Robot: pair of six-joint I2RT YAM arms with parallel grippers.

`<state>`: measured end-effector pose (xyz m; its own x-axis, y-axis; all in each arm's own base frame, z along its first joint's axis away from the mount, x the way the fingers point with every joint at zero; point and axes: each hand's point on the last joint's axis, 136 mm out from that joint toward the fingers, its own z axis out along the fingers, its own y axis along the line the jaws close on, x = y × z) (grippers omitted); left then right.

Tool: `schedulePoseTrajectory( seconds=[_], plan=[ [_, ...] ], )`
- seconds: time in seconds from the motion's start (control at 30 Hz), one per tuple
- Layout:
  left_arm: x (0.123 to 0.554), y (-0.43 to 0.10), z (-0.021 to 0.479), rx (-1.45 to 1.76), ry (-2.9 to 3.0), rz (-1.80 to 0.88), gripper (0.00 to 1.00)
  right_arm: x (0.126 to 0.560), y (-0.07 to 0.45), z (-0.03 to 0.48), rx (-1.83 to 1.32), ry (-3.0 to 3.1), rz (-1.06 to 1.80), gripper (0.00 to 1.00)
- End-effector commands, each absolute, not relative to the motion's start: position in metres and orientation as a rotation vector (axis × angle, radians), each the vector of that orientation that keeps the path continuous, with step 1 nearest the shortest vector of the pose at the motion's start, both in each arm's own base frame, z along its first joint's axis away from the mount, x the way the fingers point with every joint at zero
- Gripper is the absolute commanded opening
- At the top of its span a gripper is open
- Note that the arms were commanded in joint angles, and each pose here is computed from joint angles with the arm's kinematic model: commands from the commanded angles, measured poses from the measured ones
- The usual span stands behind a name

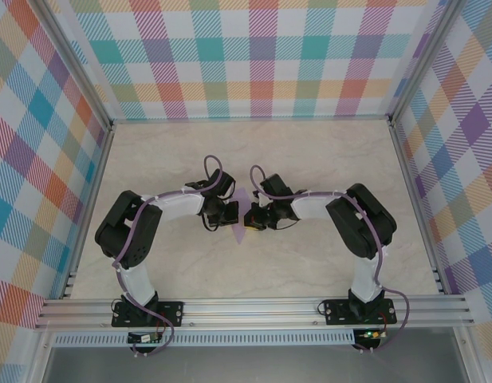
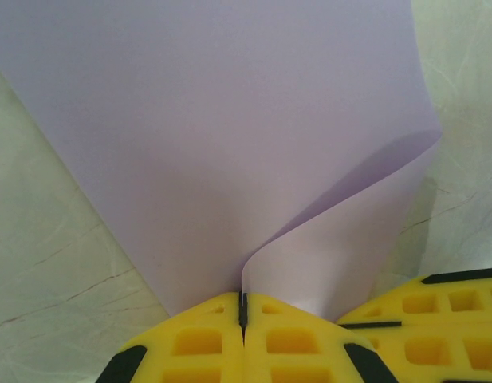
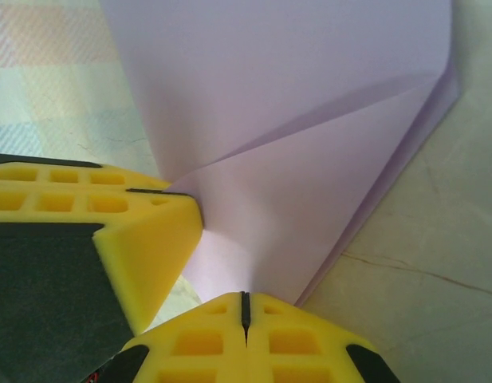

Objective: Fold a paper plane with a square sheet of paper (pick it up from the middle)
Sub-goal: Third fold the triangle at the center of the table.

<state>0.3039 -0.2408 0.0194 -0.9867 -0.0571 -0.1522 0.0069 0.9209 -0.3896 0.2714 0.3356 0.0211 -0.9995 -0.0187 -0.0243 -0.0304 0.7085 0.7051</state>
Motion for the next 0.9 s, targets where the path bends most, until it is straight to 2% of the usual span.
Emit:
schedulePoseTrajectory(
  seconds=[0.0, 0.33, 0.57, 0.63, 0.73, 0.87],
  plan=[
    [0.303, -0.221, 0.000, -0.062, 2.967, -0.452, 0.00, 0.266, 0.335, 0.009, -0.054, 2.933, 1.162, 0.03],
    [0.310, -0.217, 0.006, -0.041, 2.953, -0.389, 0.02, 0.262, 0.329, 0.000, -0.004, 2.966, 1.117, 0.03],
    [0.320, -0.210, 0.054, -0.128, 2.822, -0.401, 0.40, 0.259, 0.322, -0.008, 0.113, 3.003, 1.057, 0.03],
    [0.317, -0.211, 0.068, -0.160, 2.785, -0.458, 0.44, 0.259, 0.321, -0.009, 0.138, 3.007, 1.050, 0.03],
    [0.304, -0.219, 0.075, -0.212, 2.759, -0.601, 0.39, 0.258, 0.319, -0.011, 0.170, 3.019, 1.038, 0.03],
    [0.287, -0.233, 0.071, -0.285, 2.758, -0.809, 0.18, 0.257, 0.317, -0.011, 0.202, 3.034, 1.012, 0.03]
  ],
)
